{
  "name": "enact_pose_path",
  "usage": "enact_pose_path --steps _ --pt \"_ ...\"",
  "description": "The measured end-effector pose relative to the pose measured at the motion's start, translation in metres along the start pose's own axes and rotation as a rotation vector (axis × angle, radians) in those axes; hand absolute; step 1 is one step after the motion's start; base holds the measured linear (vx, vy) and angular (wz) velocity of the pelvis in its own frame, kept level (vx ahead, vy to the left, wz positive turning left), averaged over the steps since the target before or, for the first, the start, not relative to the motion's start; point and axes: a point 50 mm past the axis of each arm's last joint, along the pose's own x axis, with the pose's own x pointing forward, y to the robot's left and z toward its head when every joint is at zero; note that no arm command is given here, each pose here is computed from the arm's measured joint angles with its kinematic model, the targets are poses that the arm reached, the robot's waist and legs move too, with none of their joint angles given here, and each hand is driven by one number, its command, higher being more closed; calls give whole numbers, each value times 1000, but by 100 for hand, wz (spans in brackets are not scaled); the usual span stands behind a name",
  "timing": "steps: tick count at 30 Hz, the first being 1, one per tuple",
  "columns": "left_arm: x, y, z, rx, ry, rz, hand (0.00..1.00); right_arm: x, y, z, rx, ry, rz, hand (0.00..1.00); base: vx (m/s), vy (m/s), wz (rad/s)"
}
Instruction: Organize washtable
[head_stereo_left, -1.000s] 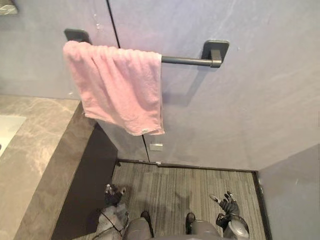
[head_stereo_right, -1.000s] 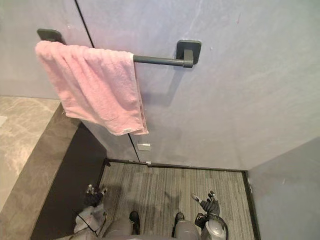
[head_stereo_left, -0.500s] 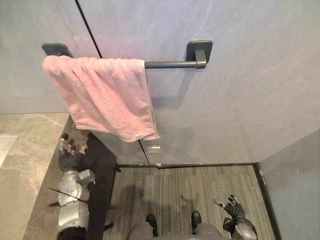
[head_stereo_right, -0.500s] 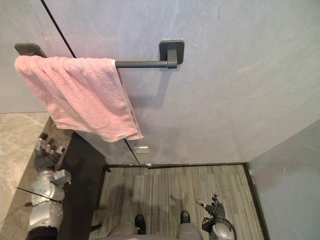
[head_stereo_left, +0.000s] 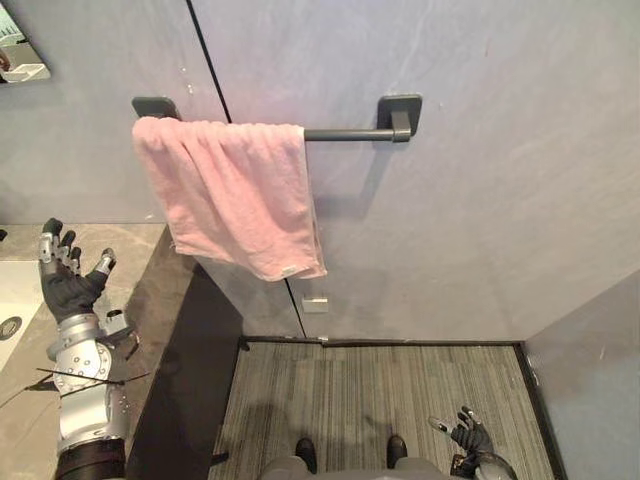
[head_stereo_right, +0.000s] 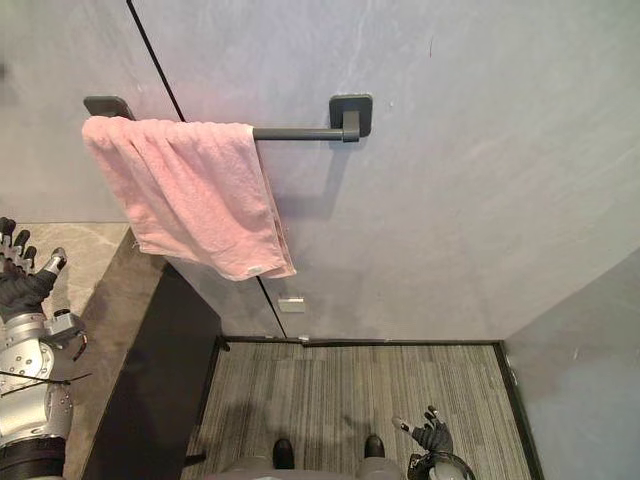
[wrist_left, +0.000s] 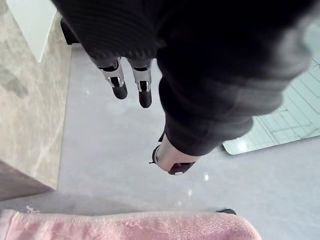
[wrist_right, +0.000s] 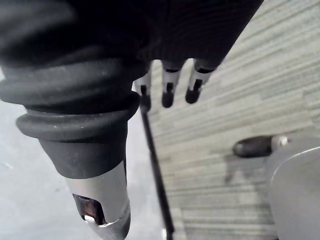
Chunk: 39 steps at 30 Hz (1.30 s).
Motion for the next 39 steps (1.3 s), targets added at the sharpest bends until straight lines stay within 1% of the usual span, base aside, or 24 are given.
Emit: enact_pose_path --steps 5,8,12,16,24,28,34,39 --pt "20 1 21 48 -82 -46 0 -2 -1 -5 0 12 -2 0 7 3 0" --pt "34 -6 35 101 -127 -140 0 -3 -2 -5 0 14 -1 0 0 0 0" --pt "52 -25 49 154 -172 -285 0 -3 -1 -3 1 4 18 0 0 -10 -12" --pt "61 -40 52 148 -168 -354 0 -2 -1 -1 3 -6 19 0 -14 -8 -12" --pt "75 -47 56 65 -166 -356 0 -1 0 6 6 -35 23 0 -47 -8 -7" --pt "78 -50 47 79 -109 -390 0 -1 1 7 6 -38 25 0 -47 2 -8" --pt "80 -50 42 87 -90 -396 0 3 5 16 7 -60 34 0 -6 1 -1" --pt "79 -52 21 128 22 -420 0 3 6 17 6 -65 37 0 -3 0 -4"
